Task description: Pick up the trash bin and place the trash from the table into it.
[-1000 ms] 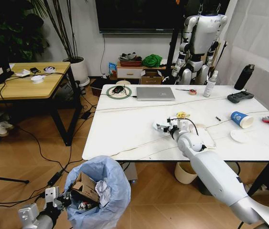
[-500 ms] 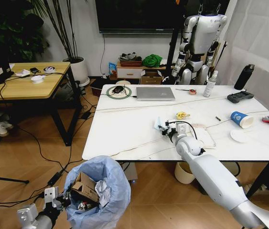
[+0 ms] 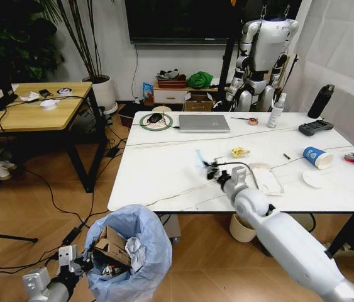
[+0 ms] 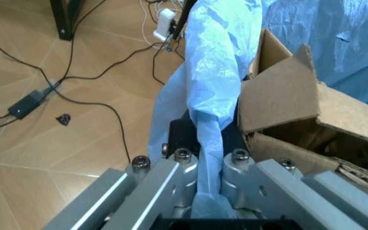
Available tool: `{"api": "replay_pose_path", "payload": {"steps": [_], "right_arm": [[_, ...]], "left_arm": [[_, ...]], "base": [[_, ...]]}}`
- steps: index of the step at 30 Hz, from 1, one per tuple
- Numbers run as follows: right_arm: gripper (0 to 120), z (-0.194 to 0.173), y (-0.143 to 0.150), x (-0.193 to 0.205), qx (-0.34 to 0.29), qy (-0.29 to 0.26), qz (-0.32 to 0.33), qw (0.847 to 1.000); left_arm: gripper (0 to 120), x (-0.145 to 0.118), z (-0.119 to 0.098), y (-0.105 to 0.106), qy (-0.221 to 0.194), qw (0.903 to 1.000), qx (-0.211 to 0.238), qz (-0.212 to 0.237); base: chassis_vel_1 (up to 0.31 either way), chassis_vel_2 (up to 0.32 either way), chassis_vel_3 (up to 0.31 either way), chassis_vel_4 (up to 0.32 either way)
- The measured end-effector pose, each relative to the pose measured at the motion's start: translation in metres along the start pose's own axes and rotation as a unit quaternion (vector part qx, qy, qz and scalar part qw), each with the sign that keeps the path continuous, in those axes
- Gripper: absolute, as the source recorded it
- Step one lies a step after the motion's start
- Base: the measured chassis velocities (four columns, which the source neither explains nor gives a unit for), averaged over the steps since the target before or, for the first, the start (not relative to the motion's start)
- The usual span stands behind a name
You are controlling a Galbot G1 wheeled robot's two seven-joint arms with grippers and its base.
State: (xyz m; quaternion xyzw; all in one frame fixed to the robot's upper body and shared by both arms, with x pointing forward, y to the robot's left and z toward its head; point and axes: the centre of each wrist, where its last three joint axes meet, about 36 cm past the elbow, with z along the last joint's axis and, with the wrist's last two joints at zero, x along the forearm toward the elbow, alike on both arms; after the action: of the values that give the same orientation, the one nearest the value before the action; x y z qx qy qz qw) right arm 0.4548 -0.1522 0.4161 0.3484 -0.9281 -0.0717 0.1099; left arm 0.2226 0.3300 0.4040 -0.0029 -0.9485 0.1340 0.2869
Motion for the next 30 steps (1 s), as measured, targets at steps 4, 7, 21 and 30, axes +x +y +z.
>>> {"api": "replay_pose_path", "payload": {"steps": [4, 7, 21, 30], "right_arm": [[0, 0.022, 0.06, 0.005, -0.003, -0.021, -0.107, 0.994], [0, 0.033, 0.084, 0.008, -0.004, -0.019, -0.151, 0.988], [15, 0.07, 0.122, 0.026, 0.069, -0.017, -0.205, 0.976], [45, 0.069, 0.113, 0.034, 0.079, -0.02, -0.185, 0.979]], "left_arm": [[0, 0.0, 0.001, 0.0, 0.002, 1.0, 0.001, 0.0], [0, 0.0, 0.001, 0.0, 0.002, 1.0, 0.001, 0.0], [0, -0.002, 0.0, -0.003, -0.001, 1.0, 0.007, 0.0], [0, -0.004, -0.001, -0.003, -0.002, 1.0, 0.007, 0.0]], "base": [[0.0, 0.0, 0.0, 0.0], [0.0, 0.0, 0.0, 0.0], [0.0, 0.0, 0.0, 0.0], [0.0, 0.0, 0.0, 0.0]]}}
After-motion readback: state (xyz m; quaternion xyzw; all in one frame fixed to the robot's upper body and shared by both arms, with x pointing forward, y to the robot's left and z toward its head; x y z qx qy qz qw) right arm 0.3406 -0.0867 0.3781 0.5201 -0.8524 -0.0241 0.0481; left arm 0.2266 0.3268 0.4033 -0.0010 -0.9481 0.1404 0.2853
